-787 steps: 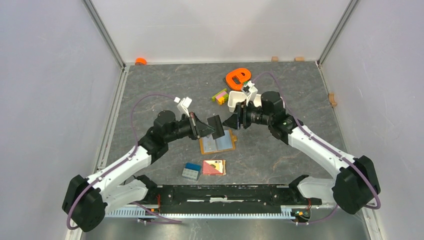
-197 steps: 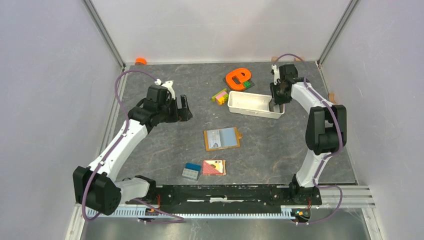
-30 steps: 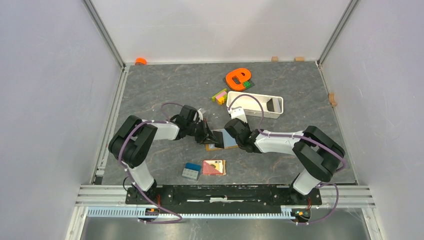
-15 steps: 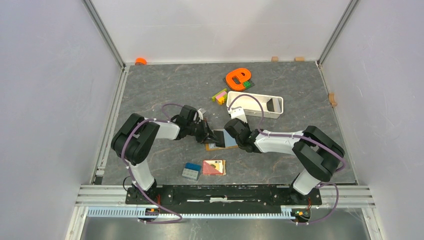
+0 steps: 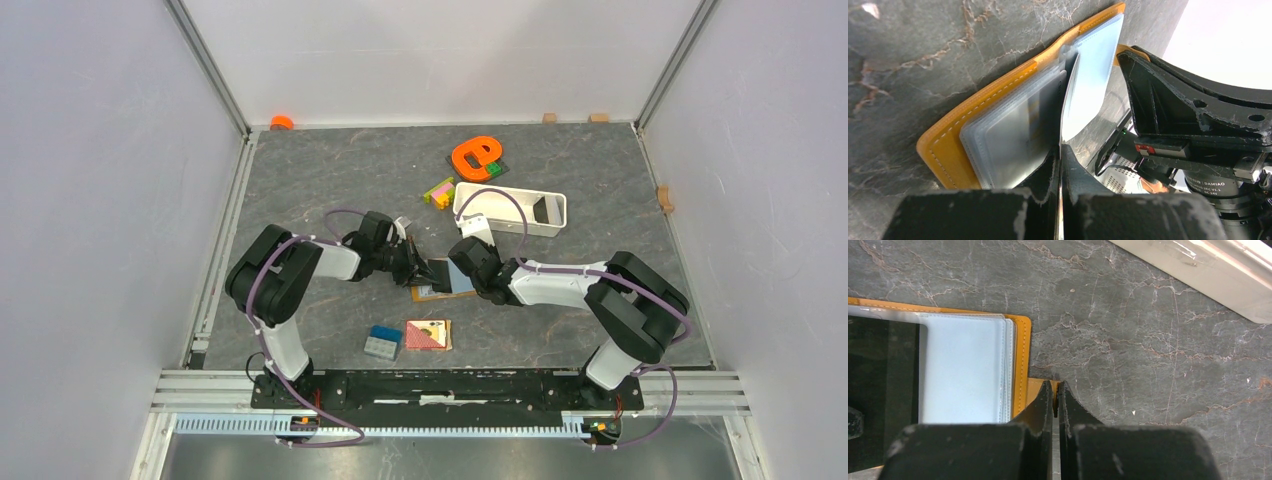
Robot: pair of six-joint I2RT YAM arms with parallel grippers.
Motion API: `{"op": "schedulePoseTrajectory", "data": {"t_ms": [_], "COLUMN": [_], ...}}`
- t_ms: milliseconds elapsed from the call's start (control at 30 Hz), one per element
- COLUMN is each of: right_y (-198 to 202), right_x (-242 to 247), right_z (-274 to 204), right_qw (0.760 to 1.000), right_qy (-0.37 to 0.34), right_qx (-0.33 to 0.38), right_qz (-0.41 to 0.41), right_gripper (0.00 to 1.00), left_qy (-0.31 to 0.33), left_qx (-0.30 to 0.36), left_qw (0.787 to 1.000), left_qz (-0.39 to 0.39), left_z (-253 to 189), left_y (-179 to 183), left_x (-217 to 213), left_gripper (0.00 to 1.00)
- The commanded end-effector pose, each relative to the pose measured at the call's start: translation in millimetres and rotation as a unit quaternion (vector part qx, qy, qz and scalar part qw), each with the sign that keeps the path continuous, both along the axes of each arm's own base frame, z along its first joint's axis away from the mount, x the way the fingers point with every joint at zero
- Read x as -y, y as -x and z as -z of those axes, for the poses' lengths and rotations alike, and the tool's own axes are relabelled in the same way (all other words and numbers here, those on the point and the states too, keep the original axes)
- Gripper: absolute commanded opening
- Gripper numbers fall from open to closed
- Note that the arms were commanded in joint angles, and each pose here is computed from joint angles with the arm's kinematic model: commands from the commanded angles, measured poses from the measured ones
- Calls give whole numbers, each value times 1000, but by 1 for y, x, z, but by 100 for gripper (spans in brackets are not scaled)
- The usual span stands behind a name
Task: Put the credit cards into the card holder
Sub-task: Insert the credit card into the card holder.
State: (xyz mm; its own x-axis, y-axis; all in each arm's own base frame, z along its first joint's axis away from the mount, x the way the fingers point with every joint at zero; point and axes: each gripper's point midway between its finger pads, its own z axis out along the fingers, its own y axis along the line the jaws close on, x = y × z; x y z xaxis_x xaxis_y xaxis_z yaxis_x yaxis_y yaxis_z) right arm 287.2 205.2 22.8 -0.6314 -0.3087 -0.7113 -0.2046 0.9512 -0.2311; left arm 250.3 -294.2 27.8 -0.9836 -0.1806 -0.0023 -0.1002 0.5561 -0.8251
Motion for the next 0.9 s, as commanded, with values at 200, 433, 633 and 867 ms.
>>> {"op": "schedulePoseTrajectory", "data": {"t_ms": [200,433,633,867], "right_y": [-7,-6,-7,-6], "right_x": [-4,-5,-4,-4], "right_z": [-9,-7,-8,-9], "right_qw": [1000,1000,1000,1000], "right_qy": [-6,-5,-5,-8], "right_qx": [11,9,9,9], "right_qz": [11,8,9,8], "right_gripper": [0,0,0,0], "left_qy": [5,5,-25,-56], "left_qx": [-15,-6,16,36], "left_qw": [1000,1000,1000,998], "left_qz": [-17,-11,6,14], "left_z": [11,9,8,9], "left_y": [0,-2,-7,-12], "left_x": [1,2,-2,-9], "left_gripper": [2,2,2,2]}}
